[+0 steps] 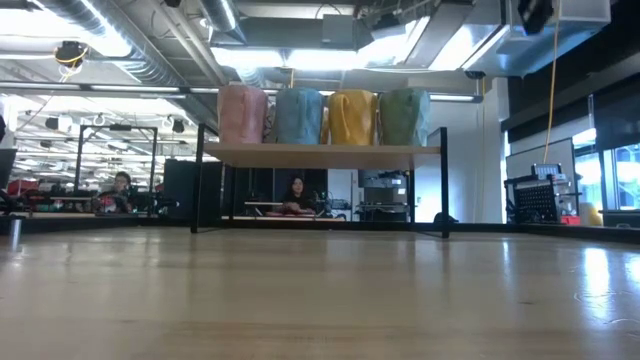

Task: Place coffee mugs
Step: Return to Home Position

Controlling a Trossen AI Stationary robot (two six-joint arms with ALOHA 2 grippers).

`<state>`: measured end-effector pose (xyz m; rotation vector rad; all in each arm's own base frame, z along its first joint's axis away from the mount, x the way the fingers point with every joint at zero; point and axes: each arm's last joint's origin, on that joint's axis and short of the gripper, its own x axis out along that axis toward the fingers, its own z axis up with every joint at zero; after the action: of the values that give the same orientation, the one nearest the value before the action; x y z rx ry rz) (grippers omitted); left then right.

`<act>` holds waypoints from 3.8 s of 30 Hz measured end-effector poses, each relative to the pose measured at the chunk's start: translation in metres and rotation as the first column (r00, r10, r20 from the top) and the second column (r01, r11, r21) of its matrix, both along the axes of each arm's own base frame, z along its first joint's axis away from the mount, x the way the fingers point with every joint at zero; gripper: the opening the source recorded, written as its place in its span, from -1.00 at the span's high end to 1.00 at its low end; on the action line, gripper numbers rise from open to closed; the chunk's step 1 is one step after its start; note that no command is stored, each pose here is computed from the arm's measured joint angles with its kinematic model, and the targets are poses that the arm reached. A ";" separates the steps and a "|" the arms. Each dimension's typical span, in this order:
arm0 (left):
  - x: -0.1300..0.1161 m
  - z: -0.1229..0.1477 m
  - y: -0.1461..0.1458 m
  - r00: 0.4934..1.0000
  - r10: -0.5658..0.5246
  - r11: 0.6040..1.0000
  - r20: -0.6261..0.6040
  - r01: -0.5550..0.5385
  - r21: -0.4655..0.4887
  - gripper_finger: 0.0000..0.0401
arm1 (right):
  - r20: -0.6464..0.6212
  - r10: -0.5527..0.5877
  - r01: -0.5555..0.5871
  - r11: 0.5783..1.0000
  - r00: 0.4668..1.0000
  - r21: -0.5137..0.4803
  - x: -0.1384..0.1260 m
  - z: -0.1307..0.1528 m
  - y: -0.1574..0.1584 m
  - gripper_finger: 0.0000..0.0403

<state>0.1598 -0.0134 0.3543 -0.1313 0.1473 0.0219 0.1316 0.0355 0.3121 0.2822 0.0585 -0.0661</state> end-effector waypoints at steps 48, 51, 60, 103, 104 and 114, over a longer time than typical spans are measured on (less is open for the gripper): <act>-0.053 -0.170 0.029 0.948 0.060 0.998 0.314 -0.047 -0.049 0.92 | 0.215 -0.028 0.040 0.998 0.976 -0.053 -0.038 -0.131 -0.020 0.99; -0.059 -0.168 0.028 0.938 0.060 0.998 0.342 -0.048 -0.045 0.92 | 0.201 -0.053 0.060 0.998 0.978 -0.030 -0.038 -0.133 -0.020 0.99; -0.064 -0.177 0.027 0.963 0.067 0.995 0.260 -0.046 -0.083 0.92 | 0.145 -0.096 0.096 0.995 0.985 0.004 -0.037 -0.139 -0.021 0.99; -0.062 -0.186 0.027 0.982 0.080 0.994 0.168 -0.065 -0.092 0.92 | 0.123 0.014 -0.008 0.999 0.992 -0.053 -0.037 -0.141 -0.018 0.99; -0.062 -0.186 0.027 0.982 0.080 0.994 0.168 -0.065 -0.092 0.92 | 0.123 0.014 -0.008 0.999 0.992 -0.053 -0.037 -0.141 -0.018 0.99; -0.062 -0.186 0.027 0.982 0.080 0.994 0.168 -0.065 -0.092 0.92 | 0.122 0.014 -0.008 0.999 0.992 -0.053 -0.037 -0.141 -0.018 0.99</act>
<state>0.0976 0.0141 0.1679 -0.2239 -0.0292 0.0768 0.0950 0.0173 0.1714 0.2328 -0.0633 -0.0395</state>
